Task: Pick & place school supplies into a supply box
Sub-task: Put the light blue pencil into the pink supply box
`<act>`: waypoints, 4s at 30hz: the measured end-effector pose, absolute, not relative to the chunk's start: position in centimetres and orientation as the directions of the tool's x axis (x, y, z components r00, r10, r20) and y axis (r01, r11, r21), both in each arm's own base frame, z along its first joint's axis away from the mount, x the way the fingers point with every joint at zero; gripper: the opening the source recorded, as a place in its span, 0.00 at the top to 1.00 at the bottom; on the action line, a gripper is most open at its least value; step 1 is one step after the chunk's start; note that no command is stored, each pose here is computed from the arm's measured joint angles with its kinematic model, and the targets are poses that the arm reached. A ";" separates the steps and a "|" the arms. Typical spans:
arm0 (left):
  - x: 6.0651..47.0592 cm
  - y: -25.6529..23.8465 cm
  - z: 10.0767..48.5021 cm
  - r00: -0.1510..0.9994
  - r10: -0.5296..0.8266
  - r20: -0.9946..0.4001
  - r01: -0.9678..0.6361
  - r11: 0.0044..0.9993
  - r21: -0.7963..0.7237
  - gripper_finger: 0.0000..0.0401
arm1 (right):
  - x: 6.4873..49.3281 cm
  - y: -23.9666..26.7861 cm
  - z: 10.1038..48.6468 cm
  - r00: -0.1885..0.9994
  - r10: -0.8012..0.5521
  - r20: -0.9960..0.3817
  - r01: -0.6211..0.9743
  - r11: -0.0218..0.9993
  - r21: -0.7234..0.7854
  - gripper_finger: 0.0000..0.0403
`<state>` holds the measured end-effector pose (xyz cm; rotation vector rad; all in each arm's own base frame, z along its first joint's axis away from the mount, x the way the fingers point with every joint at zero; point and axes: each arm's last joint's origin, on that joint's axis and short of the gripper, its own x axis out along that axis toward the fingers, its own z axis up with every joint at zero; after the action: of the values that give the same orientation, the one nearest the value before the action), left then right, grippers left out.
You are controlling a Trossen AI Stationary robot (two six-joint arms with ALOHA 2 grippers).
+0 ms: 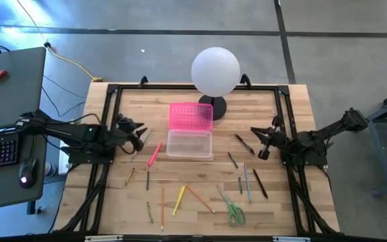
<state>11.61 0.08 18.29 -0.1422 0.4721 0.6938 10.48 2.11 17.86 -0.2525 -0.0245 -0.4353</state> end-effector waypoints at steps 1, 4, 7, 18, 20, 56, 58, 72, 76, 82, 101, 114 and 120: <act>11.6 0.1 18.1 0.652 0.593 -0.473 -0.661 0.750 0.029 0.62 | 10.5 2.1 17.8 0.899 -0.431 0.076 0.436 0.869 -0.236 1.00; 11.9 0.1 17.7 0.621 0.615 -0.485 -0.697 0.717 0.017 0.62 | 10.4 1.9 17.8 0.871 -0.486 0.070 0.488 0.842 -0.231 1.00; 12.3 0.1 17.2 0.581 0.644 -0.498 -0.734 0.678 0.021 0.62 | 10.3 1.8 17.8 0.848 -0.525 0.066 0.525 0.820 -0.229 1.00; 13.8 -0.2 14.2 0.437 0.660 -0.611 -0.824 0.566 0.022 0.62 | 10.3 1.7 17.8 0.836 -0.545 0.064 0.542 0.800 -0.258 1.00; 14.0 -0.2 13.7 0.419 0.647 -0.637 -0.829 0.559 0.023 0.62 | 10.3 1.7 17.8 0.836 -0.545 0.064 0.540 0.795 -0.276 1.00; 15.4 -0.9 12.7 0.478 0.491 -0.728 -0.719 0.695 -0.004 0.62 | 10.3 1.8 17.8 0.840 -0.539 0.065 0.534 0.799 -0.278 1.00; 15.5 -1.0 12.7 0.483 0.465 -0.742 -0.707 0.707 -0.017 0.62 | 10.3 1.8 17.8 0.840 -0.539 0.065 0.534 0.799 -0.278 1.00; 15.5 -0.7 12.9 0.474 0.558 -0.681 -0.742 0.669 0.032 0.62 | 10.3 1.8 17.8 0.840 -0.538 0.065 0.529 0.789 -0.313 1.00; 15.5 -0.6 13.0 0.468 0.586 -0.662 -0.739 0.670 0.072 0.62 | 10.3 1.8 17.8 0.840 -0.539 0.065 0.527 0.783 -0.330 1.00; 15.5 -0.6 13.0 0.465 0.588 -0.662 -0.758 0.651 0.045 0.62 | 10.3 1.8 17.8 0.840 -0.539 0.065 0.527 0.781 -0.334 1.00; 15.1 -0.6 12.7 0.434 0.591 -0.680 -0.743 0.662 0.102 0.62 | 10.3 1.8 17.8 0.840 -0.539 0.065 0.527 0.781 -0.335 1.00; 15.1 -0.5 12.7 0.431 0.601 -0.673 -0.751 0.653 0.102 0.62 | 10.3 1.8 17.8 0.840 -0.539 0.065 0.527 0.781 -0.335 1.00; 14.7 -0.5 11.6 0.450 0.602 -0.660 -0.763 0.643 0.067 0.62 | 10.3 1.8 17.8 0.840 -0.538 0.065 0.527 0.781 -0.335 1.00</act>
<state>14.70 -0.46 11.62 -0.2546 0.7050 0.8545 10.29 1.75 17.81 -0.3513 0.0353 -0.5751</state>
